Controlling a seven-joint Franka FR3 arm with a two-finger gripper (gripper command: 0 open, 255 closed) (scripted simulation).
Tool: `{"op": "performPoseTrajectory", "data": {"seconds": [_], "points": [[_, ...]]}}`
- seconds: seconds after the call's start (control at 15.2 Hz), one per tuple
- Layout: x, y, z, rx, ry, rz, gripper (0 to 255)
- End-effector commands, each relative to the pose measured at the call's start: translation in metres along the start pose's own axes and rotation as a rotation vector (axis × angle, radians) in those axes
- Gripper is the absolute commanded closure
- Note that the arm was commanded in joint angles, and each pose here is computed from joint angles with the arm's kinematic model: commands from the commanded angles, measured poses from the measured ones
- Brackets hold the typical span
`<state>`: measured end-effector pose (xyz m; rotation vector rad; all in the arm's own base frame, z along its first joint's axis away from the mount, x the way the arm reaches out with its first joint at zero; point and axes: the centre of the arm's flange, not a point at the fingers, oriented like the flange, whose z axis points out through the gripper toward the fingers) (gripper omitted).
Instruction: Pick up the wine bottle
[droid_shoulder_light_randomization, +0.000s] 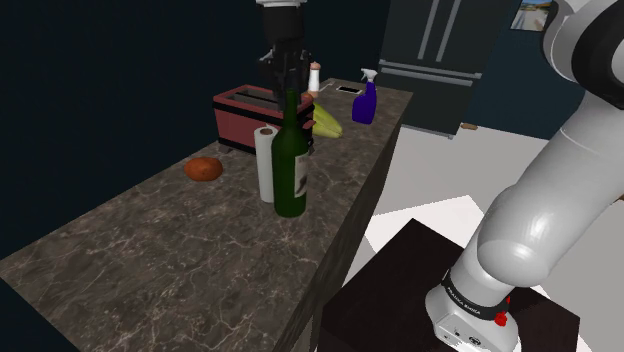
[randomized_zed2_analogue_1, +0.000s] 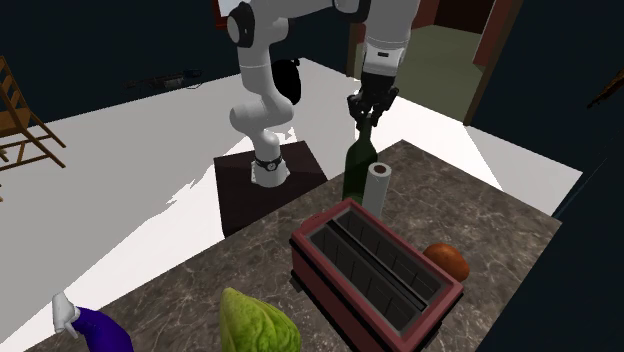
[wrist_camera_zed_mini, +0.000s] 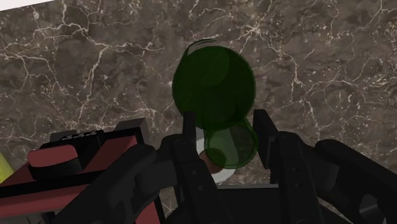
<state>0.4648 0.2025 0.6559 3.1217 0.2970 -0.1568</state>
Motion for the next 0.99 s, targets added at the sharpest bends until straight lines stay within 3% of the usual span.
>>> {"op": "performPoseTrajectory", "data": {"seconds": [0.0,0.92], "points": [[-0.001,0.0,-0.009,0.0,0.0,0.0,255],[-0.007,-0.001,-0.073,0.0,0.0,0.0,255]]}}
